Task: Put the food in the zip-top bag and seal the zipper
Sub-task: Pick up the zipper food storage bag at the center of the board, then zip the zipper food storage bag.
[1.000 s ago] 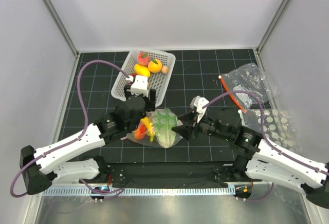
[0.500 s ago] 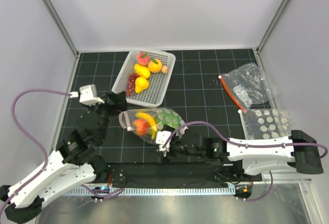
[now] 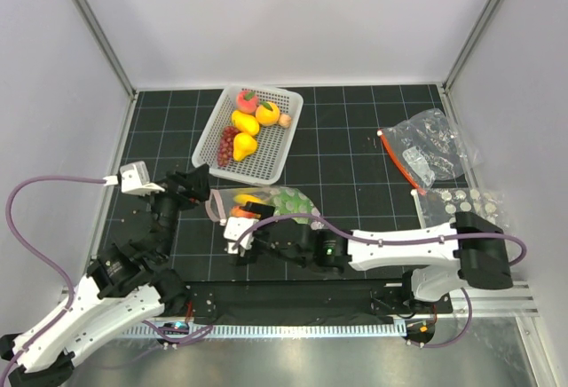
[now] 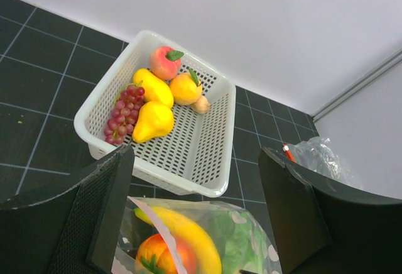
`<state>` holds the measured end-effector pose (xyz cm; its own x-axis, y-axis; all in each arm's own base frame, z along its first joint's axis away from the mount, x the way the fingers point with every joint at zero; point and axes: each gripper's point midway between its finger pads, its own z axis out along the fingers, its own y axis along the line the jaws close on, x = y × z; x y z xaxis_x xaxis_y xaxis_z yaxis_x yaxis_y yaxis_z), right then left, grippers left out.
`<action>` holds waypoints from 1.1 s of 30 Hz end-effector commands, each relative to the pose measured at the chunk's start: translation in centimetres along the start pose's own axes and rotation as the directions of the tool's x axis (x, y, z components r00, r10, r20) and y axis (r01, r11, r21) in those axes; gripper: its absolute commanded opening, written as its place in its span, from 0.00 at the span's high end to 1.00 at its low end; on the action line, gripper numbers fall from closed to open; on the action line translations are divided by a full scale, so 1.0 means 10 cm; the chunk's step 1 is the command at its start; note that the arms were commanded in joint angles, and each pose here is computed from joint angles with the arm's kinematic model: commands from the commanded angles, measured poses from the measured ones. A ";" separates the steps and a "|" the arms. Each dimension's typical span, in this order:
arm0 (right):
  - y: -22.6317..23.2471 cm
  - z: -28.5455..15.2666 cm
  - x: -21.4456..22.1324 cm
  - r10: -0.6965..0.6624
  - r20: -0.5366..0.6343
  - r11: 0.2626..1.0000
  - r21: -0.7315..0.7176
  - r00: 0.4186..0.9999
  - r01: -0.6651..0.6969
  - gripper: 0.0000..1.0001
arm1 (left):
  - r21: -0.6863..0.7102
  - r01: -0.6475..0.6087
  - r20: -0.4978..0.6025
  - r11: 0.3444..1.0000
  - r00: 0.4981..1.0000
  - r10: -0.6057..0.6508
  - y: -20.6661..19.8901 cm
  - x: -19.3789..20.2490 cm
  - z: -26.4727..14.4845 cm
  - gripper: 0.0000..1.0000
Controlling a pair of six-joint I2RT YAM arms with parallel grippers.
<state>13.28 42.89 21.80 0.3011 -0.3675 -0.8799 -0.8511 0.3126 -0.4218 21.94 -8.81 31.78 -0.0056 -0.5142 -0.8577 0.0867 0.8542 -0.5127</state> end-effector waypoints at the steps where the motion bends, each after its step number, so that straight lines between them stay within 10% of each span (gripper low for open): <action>1: -0.14 0.19 -0.19 -0.024 0.007 0.996 0.081 1.000 0.023 0.19 | 0.008 0.037 0.027 0.999 0.999 -0.038 -0.06 -0.07 0.03 0.16; 3: -0.12 0.25 -0.19 -0.030 -0.017 0.997 0.074 0.999 0.031 0.34 | 0.010 0.037 0.027 0.999 0.999 -0.037 -0.05 -0.07 0.02 0.16; 7: -0.15 0.27 -0.11 -0.011 -0.009 0.995 0.098 1.000 0.012 0.99 | 0.015 0.031 0.027 0.999 0.999 -0.032 -0.06 -0.06 0.03 0.17; 14: -0.31 -0.21 -0.22 0.191 0.067 0.981 0.011 0.979 -0.192 0.99 | 0.319 -0.033 -0.015 0.947 0.999 0.039 -0.58 0.10 -0.03 0.14; 22: -0.53 -0.72 -0.28 0.405 0.131 0.914 -0.081 0.905 -0.397 0.99 | 0.770 -0.030 -0.015 0.637 0.998 0.066 -1.36 0.18 -0.56 0.18; 33: -0.42 -1.00 -0.32 0.438 0.152 0.892 -0.198 0.886 -0.407 0.99 | 0.924 -0.058 -0.053 0.378 0.959 0.277 -1.78 0.63 -0.74 0.45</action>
<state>12.91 34.17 26.80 -0.0317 -0.1116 -0.9932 -0.9498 0.3127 -0.0048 15.05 -25.76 32.50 -0.1238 -0.2481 -0.9608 0.8889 0.4025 -0.2185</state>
